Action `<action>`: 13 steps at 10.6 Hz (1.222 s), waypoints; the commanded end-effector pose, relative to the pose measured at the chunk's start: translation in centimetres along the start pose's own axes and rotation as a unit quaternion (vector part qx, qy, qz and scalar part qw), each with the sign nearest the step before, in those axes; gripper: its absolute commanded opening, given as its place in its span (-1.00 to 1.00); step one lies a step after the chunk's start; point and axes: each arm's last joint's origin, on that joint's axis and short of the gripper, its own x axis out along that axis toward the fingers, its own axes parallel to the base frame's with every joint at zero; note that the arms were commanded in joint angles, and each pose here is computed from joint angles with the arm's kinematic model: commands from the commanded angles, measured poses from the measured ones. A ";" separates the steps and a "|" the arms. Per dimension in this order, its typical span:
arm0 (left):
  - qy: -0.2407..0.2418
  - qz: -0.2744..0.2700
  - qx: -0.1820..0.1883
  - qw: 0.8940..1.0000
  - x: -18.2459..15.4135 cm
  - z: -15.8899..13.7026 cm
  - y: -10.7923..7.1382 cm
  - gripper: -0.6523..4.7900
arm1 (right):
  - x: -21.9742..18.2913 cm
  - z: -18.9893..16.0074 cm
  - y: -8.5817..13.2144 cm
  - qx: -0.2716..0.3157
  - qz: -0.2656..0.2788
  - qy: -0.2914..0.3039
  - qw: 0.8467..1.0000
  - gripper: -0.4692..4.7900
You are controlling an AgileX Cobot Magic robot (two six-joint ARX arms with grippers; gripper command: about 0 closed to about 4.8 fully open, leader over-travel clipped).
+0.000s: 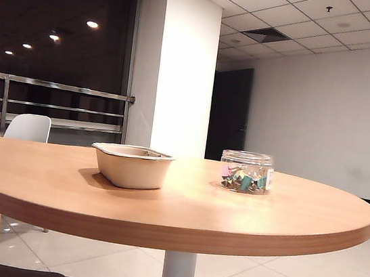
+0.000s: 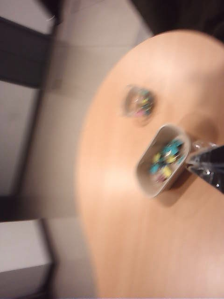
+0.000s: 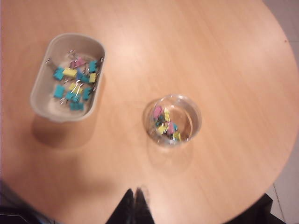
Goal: Pick up the box filled with clips, pour some clips from it into the rectangular paper box, and then put the clip box back on the table.
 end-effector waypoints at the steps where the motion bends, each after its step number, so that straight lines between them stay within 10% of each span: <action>1: 0.006 0.098 -0.011 0.995 0.1 -5.9 0.7 -0.78 | -6.3 -7.4 2.1 0.021 -0.024 -0.196 0.980 -0.82; 5: 0.025 0.103 -0.034 0.994 3.1 -10.6 1.3 -0.78 | -2.9 -23.6 4.4 0.048 -0.106 -0.318 0.941 -0.82; 13: 0.021 0.096 -0.033 0.995 4.7 -13.7 1.5 -0.78 | -0.2 -30.9 5.6 0.043 -0.105 -0.255 0.960 -0.82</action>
